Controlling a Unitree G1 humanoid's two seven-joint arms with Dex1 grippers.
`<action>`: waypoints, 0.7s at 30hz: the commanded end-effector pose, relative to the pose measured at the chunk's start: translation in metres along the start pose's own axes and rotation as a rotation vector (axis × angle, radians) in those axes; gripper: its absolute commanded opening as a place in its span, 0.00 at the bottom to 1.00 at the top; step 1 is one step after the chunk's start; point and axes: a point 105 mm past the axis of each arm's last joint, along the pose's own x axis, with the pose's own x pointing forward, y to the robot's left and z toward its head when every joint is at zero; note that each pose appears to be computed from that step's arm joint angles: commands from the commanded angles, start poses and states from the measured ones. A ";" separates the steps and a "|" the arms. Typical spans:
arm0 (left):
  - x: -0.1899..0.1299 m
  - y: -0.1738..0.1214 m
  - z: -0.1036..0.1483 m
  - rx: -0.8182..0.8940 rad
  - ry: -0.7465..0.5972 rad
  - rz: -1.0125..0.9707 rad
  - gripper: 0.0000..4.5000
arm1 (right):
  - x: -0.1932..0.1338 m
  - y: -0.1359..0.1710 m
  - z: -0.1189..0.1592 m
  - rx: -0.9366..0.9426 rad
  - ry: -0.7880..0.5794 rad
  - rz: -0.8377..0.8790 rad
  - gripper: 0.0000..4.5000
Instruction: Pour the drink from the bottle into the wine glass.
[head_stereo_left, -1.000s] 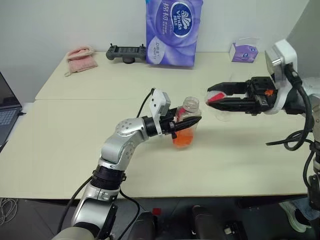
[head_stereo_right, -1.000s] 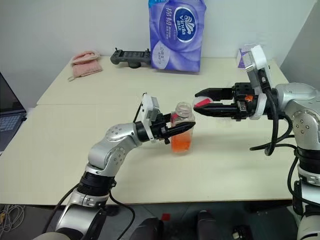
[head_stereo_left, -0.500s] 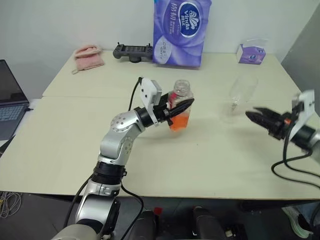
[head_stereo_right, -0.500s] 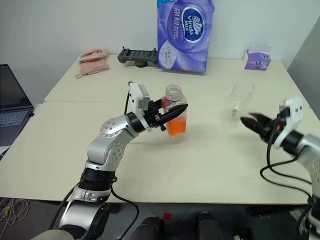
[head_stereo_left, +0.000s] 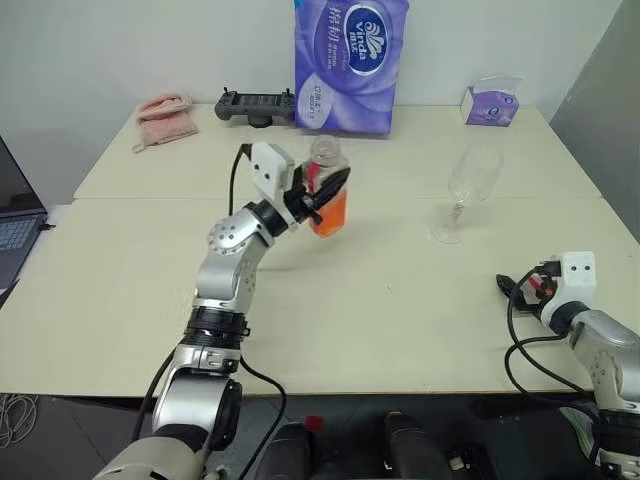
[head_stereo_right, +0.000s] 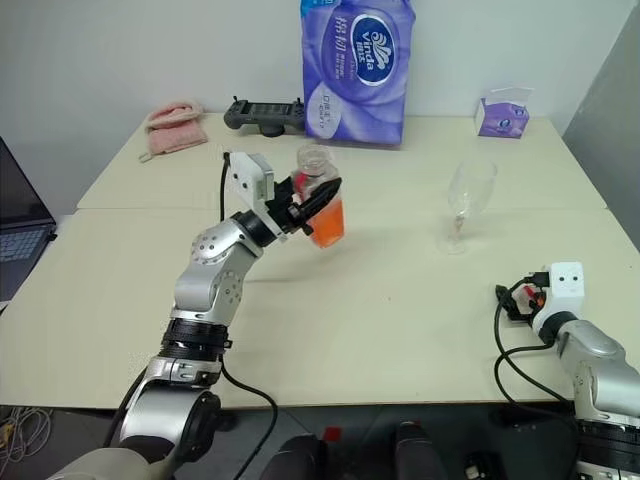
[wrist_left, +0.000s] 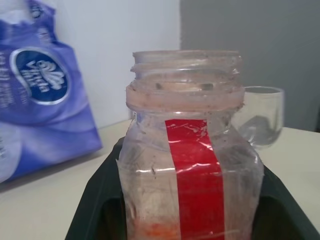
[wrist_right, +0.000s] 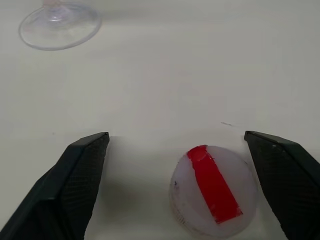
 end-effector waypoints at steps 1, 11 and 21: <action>-0.005 0.018 0.019 0.083 -0.062 0.076 0.41 | -0.006 0.000 0.027 -0.087 -0.048 0.043 1.00; -0.037 0.083 0.009 0.155 0.009 0.338 0.41 | -0.054 0.146 0.090 -0.336 -0.073 0.762 1.00; -0.090 0.138 0.001 0.126 0.010 0.596 0.41 | -0.040 0.252 0.133 -0.365 -0.263 0.917 1.00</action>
